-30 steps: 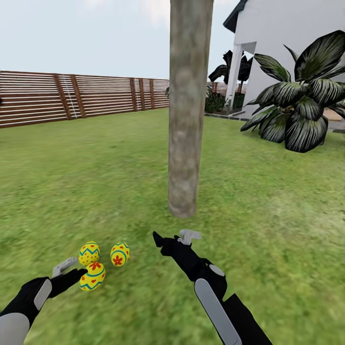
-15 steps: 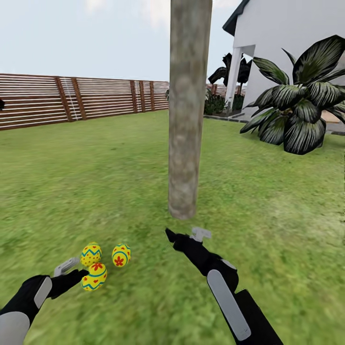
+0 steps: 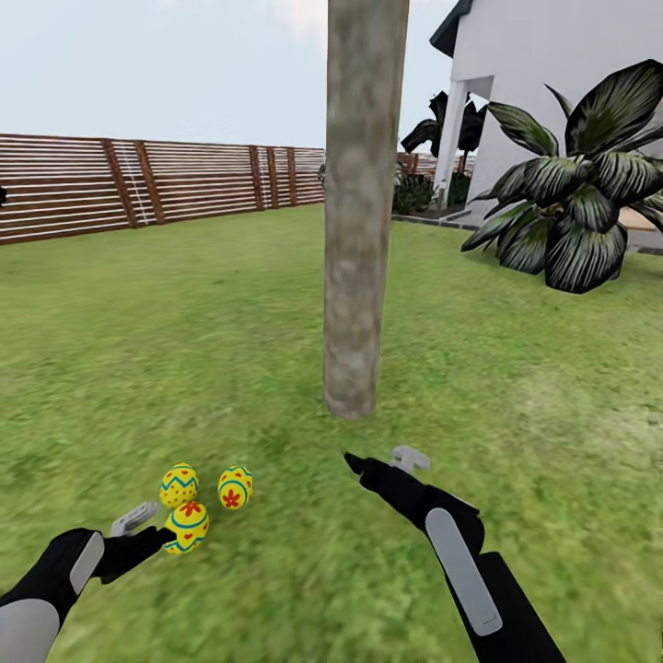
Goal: Take the three Easter eggs out of the wicker basket on the lawn in the garden, then place them on the lawn next to a single tree (choose any tree) so that all three eggs are next to the same tree and none are left in the basket.
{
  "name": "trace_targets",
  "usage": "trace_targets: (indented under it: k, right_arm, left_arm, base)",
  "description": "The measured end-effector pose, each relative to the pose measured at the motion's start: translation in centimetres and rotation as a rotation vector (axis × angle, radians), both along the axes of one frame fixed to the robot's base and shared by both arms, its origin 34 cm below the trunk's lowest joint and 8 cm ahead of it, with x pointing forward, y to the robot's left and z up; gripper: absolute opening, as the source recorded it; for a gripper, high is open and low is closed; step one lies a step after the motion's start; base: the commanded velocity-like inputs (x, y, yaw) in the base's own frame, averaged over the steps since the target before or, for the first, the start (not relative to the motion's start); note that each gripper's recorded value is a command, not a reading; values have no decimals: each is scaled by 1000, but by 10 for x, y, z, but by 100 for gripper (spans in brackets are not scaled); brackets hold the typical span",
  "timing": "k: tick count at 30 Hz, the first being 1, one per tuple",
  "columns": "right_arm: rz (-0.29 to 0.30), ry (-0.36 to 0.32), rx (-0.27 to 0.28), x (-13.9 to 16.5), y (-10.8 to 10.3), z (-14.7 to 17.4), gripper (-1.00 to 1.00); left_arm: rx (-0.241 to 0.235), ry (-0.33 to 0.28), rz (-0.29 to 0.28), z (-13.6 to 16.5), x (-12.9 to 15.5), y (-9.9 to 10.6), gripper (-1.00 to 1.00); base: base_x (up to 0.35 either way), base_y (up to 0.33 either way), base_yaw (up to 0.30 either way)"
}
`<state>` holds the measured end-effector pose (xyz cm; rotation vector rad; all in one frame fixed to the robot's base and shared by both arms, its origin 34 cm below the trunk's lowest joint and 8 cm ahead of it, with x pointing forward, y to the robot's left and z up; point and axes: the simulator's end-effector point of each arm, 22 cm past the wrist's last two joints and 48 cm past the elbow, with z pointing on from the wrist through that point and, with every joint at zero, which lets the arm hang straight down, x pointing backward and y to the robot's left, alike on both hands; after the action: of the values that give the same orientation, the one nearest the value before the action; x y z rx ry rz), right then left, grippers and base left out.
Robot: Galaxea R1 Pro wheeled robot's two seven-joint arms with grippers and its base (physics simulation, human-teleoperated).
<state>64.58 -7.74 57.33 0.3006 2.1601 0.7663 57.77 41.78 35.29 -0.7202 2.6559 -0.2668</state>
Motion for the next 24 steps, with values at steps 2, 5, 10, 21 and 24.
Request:
trace_targets:
  k: [2,5,10,21,24]
  right_arm:
    - [-2,35,-16,-2,-4,-12,100]
    - [-14,99,-51,-7,-16,-39,100]
    - [-39,179,-115,-16,-47,-75,100]
    - [-122,227,-142,-43,-73,-99,100]
    - [-119,261,-191,-64,-85,-112,100]
  left_arm:
    - [7,10,-12,1,-1,-1,100]
    - [11,19,-18,4,-3,-1,100]
    - [19,37,-21,7,-8,0,100]
    - [46,45,-41,4,-21,-12,100]
    - [52,43,-56,8,-20,-17,100]
  base:
    - [0,0,0]
    - [0,0,0]
    - [0,0,0]
    - [0,0,0]
    - [0,0,0]
